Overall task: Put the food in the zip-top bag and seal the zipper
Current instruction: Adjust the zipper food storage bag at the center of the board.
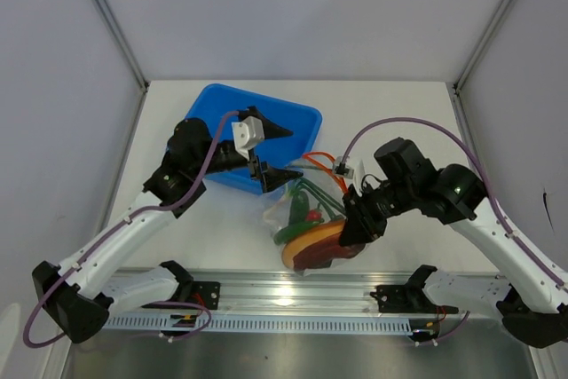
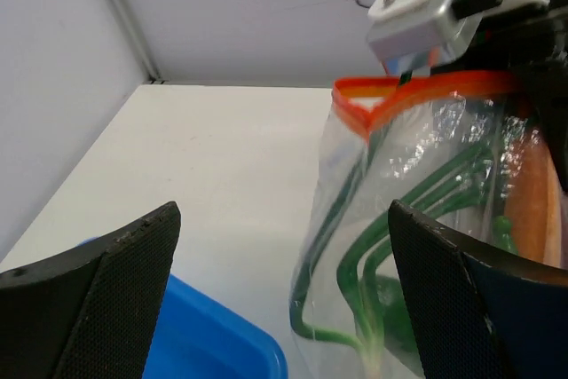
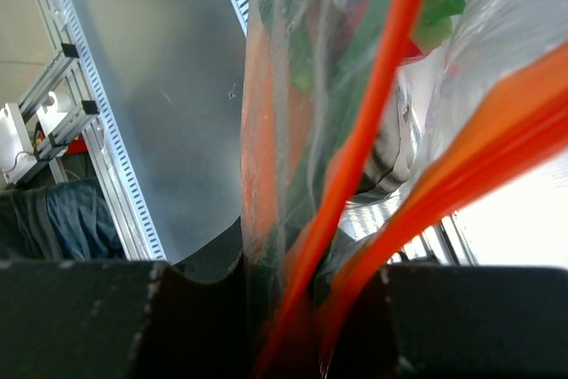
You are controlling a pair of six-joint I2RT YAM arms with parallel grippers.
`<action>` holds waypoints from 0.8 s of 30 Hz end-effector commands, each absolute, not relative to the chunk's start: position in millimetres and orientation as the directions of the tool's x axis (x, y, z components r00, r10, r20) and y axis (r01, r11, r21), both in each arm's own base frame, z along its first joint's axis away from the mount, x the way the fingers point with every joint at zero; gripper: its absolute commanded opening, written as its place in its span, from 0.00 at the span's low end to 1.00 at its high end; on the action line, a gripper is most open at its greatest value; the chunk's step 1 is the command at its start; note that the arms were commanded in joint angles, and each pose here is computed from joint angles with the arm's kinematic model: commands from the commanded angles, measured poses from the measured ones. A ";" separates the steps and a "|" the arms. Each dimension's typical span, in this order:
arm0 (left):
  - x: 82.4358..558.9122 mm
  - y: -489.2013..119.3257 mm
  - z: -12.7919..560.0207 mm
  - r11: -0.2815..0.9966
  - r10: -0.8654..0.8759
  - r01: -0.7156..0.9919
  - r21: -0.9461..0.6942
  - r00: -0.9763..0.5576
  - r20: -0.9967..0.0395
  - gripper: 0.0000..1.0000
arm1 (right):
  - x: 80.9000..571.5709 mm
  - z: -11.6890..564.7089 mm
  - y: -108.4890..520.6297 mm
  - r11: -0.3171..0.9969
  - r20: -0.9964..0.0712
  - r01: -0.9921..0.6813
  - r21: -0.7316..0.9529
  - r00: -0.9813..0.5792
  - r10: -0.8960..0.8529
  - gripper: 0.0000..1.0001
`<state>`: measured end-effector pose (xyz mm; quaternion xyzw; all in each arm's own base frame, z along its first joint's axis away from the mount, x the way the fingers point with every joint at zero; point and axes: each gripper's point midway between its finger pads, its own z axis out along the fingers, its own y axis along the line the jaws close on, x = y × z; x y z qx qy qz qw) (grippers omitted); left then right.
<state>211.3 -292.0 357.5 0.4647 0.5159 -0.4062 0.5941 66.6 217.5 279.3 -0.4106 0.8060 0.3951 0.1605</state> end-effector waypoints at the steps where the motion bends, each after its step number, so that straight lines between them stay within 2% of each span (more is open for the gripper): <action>1: 202.2 -297.5 372.6 0.119 0.033 0.980 0.157 0.155 -0.987 1.00 | 62.3 298.0 225.2 0.271 -0.643 -0.826 0.494 -0.557 -0.525 0.00; 2: 193.3 -306.2 368.8 0.002 0.043 0.991 0.133 0.133 -0.990 0.99 | 63.6 297.4 226.5 0.274 -0.640 -0.826 0.493 -0.558 -0.529 0.00; 4: 182.4 -311.6 365.1 -0.102 0.068 0.993 0.065 0.072 -0.995 0.99 | 64.2 297.9 228.5 0.272 -0.640 -0.828 0.490 -0.554 -0.533 0.00; 5: 173.2 -315.6 361.1 -0.200 0.069 0.979 0.030 0.045 -0.997 1.00 | 66.5 298.1 230.0 0.258 -0.652 -0.842 0.474 -0.533 -0.540 0.00; 8: 156.7 -316.7 356.9 -0.311 0.062 0.950 0.004 0.025 -0.998 1.00 | 67.9 299.3 233.3 0.248 -0.654 -0.849 0.466 -0.520 -0.549 0.00; 11: 147.9 -316.3 349.5 -0.343 0.078 0.939 -0.011 0.016 -0.997 0.99 | 72.3 297.6 234.7 0.259 -0.654 -0.852 0.455 -0.516 -0.553 0.00; 16: 153.9 -318.2 332.1 -0.312 0.130 0.949 -0.047 -0.007 -0.991 1.00 | 75.6 301.2 236.6 0.261 -0.660 -0.856 0.446 -0.512 -0.550 0.00; 19: 155.8 -320.9 331.4 -0.305 0.124 0.950 -0.064 -0.027 -0.992 0.95 | 76.5 300.6 237.2 0.267 -0.656 -0.853 0.448 -0.517 -0.550 0.00; 22: 159.1 -325.0 334.4 -0.311 0.143 0.943 -0.114 -0.072 -0.987 0.66 | 79.7 298.4 237.6 0.287 -0.649 -0.848 0.446 -0.527 -0.549 0.00; 23: 159.8 -325.6 333.0 -0.311 0.155 0.941 -0.133 -0.088 -0.984 0.46 | 82.8 297.7 237.5 0.301 -0.650 -0.848 0.436 -0.528 -0.547 0.00; 24: 160.5 -326.1 334.1 -0.307 0.159 0.941 -0.145 -0.099 -0.982 0.34 | 83.7 297.3 237.8 0.307 -0.648 -0.846 0.436 -0.532 -0.545 0.00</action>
